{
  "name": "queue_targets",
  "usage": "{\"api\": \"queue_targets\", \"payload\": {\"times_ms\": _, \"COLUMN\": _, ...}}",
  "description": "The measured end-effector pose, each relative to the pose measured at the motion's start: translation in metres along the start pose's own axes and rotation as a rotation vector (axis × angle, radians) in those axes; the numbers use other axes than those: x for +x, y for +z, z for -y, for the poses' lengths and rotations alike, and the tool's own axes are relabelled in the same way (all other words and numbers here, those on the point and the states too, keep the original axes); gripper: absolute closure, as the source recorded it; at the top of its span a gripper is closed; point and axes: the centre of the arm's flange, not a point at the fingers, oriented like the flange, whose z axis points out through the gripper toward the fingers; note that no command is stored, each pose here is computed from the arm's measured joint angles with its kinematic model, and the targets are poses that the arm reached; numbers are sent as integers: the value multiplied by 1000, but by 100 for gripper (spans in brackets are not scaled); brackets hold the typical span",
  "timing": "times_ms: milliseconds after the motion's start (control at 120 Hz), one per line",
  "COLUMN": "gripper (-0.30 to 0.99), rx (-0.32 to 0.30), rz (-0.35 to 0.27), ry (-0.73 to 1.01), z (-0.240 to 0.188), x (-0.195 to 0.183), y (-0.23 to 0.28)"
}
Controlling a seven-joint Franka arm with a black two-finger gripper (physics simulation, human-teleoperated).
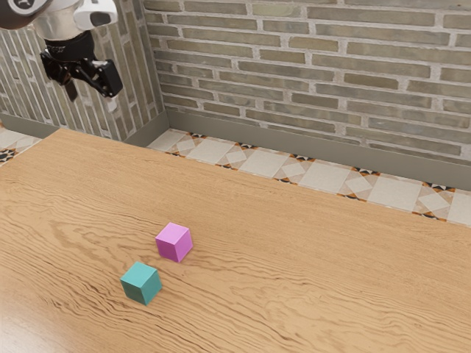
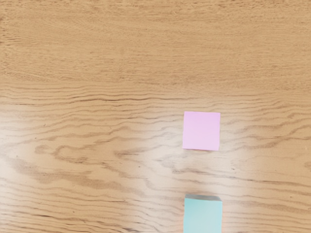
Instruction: Pick up the blue block with one arm, and put the blue block on the pink block with one arm
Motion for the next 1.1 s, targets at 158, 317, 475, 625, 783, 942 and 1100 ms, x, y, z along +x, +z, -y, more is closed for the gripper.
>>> {"api": "queue_targets", "payload": {"times_ms": 158, "gripper": 0, "rx": 29, "rz": -44, "ry": -22, "z": 1, "x": -4, "y": -11}}
{"api": "queue_targets", "payload": {"times_ms": 317, "gripper": 0, "rx": 48, "rz": -50, "ry": -50, "z": -2, "x": -56, "y": -34}}
{"api": "queue_targets", "payload": {"times_ms": 475, "gripper": 0, "rx": -44, "rz": 179, "ry": -68, "z": -20, "x": -68, "y": 121}}
{"api": "queue_targets", "payload": {"times_ms": 625, "gripper": 0, "rx": -84, "rz": 243, "ry": -169, "z": -28, "x": -66, "y": 203}}
{"api": "queue_targets", "payload": {"times_ms": 783, "gripper": 0, "rx": -160, "rz": 240, "ry": -297, "z": -37, "x": -76, "y": 235}}
{"api": "queue_targets", "payload": {"times_ms": 942, "gripper": 0, "rx": -170, "rz": 237, "ry": -338, "z": -55, "x": -84, "y": 253}}
{"api": "queue_targets", "payload": {"times_ms": 1100, "gripper": 0, "rx": -165, "rz": 263, "ry": -369, "z": -61, "x": -86, "y": 285}}
